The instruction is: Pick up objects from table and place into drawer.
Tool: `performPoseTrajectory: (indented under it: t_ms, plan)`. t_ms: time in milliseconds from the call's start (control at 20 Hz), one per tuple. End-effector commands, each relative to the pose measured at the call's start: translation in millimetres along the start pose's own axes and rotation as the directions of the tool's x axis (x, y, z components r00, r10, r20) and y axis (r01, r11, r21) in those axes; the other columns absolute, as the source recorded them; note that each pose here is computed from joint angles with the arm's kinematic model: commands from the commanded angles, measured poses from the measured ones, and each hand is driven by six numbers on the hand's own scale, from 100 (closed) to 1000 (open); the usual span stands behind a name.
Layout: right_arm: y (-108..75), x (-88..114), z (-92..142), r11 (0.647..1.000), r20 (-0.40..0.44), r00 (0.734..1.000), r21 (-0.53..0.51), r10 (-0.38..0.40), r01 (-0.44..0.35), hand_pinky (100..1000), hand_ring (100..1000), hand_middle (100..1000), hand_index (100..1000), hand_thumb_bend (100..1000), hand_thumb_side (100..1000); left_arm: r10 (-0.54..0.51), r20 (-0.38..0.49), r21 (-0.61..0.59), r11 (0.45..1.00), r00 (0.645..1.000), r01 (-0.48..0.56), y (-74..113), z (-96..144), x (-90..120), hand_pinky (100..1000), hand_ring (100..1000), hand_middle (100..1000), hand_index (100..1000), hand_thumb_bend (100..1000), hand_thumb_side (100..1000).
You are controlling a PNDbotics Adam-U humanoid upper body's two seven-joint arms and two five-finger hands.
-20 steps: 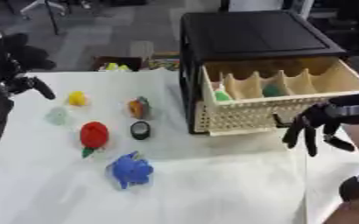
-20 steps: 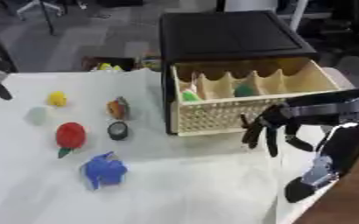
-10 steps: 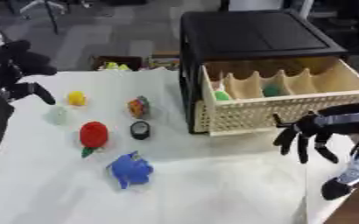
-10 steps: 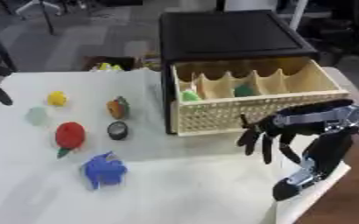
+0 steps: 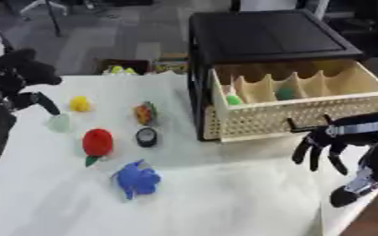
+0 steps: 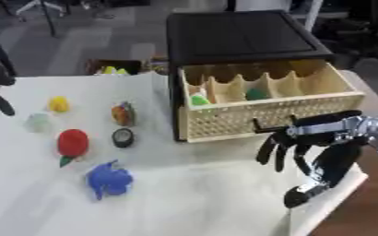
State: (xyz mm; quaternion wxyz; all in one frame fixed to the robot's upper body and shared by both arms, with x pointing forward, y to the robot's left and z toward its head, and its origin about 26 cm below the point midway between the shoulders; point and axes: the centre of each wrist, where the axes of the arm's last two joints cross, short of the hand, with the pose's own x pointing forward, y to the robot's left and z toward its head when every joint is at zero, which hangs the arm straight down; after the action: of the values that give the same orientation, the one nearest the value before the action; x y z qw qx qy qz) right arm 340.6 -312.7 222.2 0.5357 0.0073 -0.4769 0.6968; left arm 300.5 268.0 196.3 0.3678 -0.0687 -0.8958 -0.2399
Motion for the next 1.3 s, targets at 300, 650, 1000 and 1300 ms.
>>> performPoseTrajectory:
  t_ms: [300,650,1000,1300]
  plan:
    - [-14.8,-5,6,0.999,-0.042,0.999,-0.041,0.004,-0.006,343,671,741,827,689,420,-0.013,0.006,-0.004,1.000,1.000,0.013,1.3,-1,5,503,751,715,896,124,1000]
    - [-19.0,6,3,0.998,-0.002,0.999,-0.044,0.041,-0.041,307,651,728,822,693,440,-0.009,-0.003,-0.005,1.000,1.000,0.009,0.3,0,4,505,751,715,895,126,1000]
    - [-25.2,16,5,0.996,0.022,0.997,-0.062,0.069,-0.068,296,648,724,824,704,449,-0.006,-0.005,-0.012,1.000,1.000,0.006,-0.4,-1,4,507,751,715,896,126,1000]
    - [-30.3,13,1,0.995,0.008,0.998,-0.072,0.064,-0.063,292,646,724,825,703,447,-0.003,-0.004,-0.011,1.000,1.000,0.003,-0.8,-1,4,509,751,716,896,126,1000]
